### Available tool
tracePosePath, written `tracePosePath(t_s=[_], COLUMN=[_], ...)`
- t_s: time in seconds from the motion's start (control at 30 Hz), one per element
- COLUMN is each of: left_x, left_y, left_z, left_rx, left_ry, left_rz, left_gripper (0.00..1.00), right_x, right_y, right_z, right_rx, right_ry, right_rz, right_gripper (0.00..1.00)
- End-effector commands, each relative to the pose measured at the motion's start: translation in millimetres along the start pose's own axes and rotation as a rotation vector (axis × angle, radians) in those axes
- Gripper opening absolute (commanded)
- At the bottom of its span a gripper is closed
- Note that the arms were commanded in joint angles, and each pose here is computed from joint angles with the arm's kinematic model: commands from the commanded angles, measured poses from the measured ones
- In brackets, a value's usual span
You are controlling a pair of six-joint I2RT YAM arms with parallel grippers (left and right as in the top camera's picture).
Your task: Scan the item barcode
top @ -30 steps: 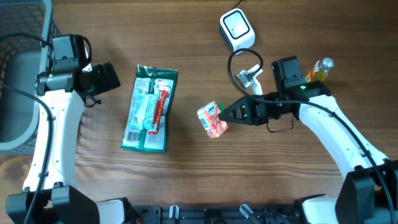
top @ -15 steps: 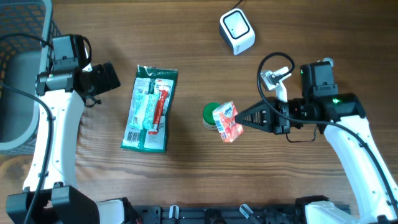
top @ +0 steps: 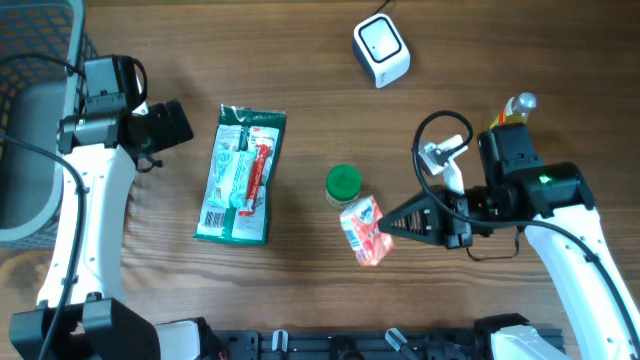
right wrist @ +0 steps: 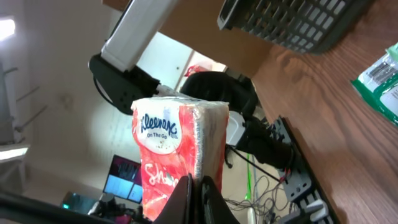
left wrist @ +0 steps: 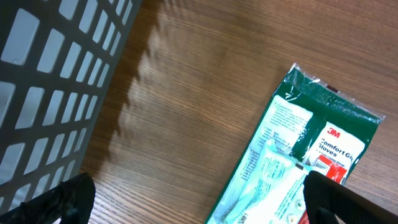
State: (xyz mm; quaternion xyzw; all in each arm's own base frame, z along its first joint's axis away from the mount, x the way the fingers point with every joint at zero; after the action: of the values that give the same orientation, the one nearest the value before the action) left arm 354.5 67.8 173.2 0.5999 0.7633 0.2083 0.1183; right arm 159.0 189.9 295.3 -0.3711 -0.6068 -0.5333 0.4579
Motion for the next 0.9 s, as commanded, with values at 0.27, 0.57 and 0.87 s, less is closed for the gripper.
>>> tracePosePath(t_s=[0.27, 0.57, 0.87], left_x=[2.5, 2.5, 2.5], left_y=[0.5, 0.5, 0.5], left_z=[1.2, 1.2, 1.2], left_rx=[0.000, 0.000, 0.000], left_ry=[0.010, 0.010, 0.010], left_rz=[-0.012, -0.012, -0.012], left_gripper=[1.00, 1.00, 1.00], right_x=[-3.9, -13.3, -13.4], right_y=[-13.1, -19.5, -19.2], right_z=[0.9, 1.0, 1.0], right_rx=[-0.017, -0.018, -0.019], right_ry=[0.062, 0.061, 0.061], right_rz=[-0.091, -0.075, -0.086], right_gripper=[0.04, 0.04, 0.04])
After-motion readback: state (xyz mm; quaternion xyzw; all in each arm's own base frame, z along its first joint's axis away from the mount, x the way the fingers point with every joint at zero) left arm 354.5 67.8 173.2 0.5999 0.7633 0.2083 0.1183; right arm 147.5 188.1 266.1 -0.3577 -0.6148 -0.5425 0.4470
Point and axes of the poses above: each gripper's point midway between its finger pads, its own z axis out along the fingers, its own x axis along the line the jaws close on, y = z × x, the point moved 1 cm from there along -z, back along the fingers, and after that the axes turned 9 degrees about z, right-handed, at the moved point
